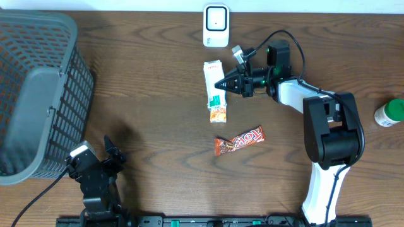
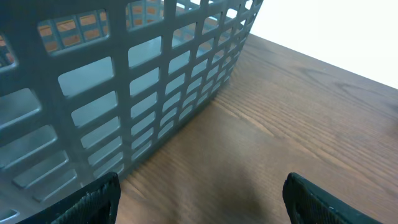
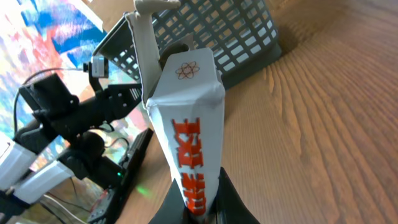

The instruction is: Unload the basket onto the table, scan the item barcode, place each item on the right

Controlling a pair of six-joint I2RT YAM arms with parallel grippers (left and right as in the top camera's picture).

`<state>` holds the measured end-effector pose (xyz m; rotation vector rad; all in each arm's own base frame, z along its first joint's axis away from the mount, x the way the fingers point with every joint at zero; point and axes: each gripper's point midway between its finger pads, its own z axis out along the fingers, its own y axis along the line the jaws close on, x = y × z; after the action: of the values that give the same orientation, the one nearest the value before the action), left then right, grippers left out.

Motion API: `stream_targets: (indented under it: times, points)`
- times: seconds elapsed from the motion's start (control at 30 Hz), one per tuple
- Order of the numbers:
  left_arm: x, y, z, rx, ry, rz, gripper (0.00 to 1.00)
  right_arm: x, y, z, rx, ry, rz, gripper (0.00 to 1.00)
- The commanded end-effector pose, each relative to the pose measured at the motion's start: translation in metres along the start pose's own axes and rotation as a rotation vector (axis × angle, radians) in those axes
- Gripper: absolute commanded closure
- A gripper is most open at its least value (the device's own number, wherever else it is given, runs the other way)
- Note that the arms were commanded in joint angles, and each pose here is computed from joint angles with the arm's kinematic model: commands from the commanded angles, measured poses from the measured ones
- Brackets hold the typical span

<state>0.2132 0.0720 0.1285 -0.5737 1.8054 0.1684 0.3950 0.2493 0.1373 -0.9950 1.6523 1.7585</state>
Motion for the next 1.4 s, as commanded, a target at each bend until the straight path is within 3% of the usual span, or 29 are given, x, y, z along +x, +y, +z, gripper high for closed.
stream_targets:
  times: [0.0, 0.2, 0.27, 0.3, 0.33, 0.37, 0.4, 0.57, 0.7, 0.87, 0.97, 1.07, 1.23, 1.3, 1.37]
  points:
    - [0.003, 0.003, 0.001, -0.017, 0.002, -0.004, 0.16, 0.005, 0.001, 0.001, -0.025, 0.006, 0.084, 0.97]
    - [0.003, 0.003, 0.001, -0.017, 0.002, -0.004, 0.16, 0.023, 0.001, 0.0, -0.017, 0.01, 0.479, 0.94]
    - [0.003, 0.003, 0.001, -0.017, 0.002, -0.004, 0.16, 0.028, -0.001, -0.003, 0.0, 0.005, 0.599, 0.85]
    - [0.003, 0.003, 0.001, -0.017, 0.002, -0.004, 0.16, 0.029, -0.002, -0.006, 0.004, 0.0, 0.634, 0.73]
    - [0.003, 0.003, 0.001, -0.017, 0.002, -0.003, 0.16, 0.031, -0.005, -0.011, 0.026, -0.01, 0.659, 0.19]
    - [0.003, 0.003, 0.001, -0.017, 0.002, -0.003, 0.16, 0.033, -0.008, -0.014, 0.044, -0.015, 0.67, 0.03]
    - [0.003, 0.003, 0.001, -0.017, 0.002, -0.004, 0.16, 0.034, -0.013, -0.018, 0.073, -0.025, 0.689, 0.01]
    - [0.003, 0.003, 0.001, -0.017, 0.002, -0.004, 0.16, 0.034, -0.026, -0.054, 0.145, -0.094, 0.755, 0.01]
    - [0.003, 0.003, 0.001, -0.017, 0.002, -0.004, 0.16, 0.026, -0.016, -0.068, 0.079, -0.128, 0.768, 0.01]
    - [0.003, 0.003, 0.001, -0.017, 0.002, -0.003, 0.16, 0.011, 0.003, -0.051, 0.058, -0.091, 0.72, 0.01]
    - [0.003, 0.003, 0.001, -0.017, 0.002, -0.004, 0.16, -0.004, 0.015, -0.023, 0.138, -0.04, 0.63, 0.01]
    - [0.003, 0.003, 0.001, -0.017, 0.002, -0.004, 0.16, -0.01, 0.019, 0.004, 0.341, 0.012, 0.55, 0.01]
    - [0.003, 0.003, 0.001, -0.017, 0.002, -0.003, 0.16, 0.031, 0.008, -0.018, 1.117, 0.202, 0.469, 0.01]
    - [0.003, 0.003, 0.001, -0.017, 0.002, -0.004, 0.16, 0.042, 0.017, -0.014, 1.225, 0.277, 0.413, 0.01]
    - [0.003, 0.003, 0.001, -0.017, 0.002, -0.004, 0.16, 0.051, 0.028, 0.009, 1.209, 0.338, 0.362, 0.01]
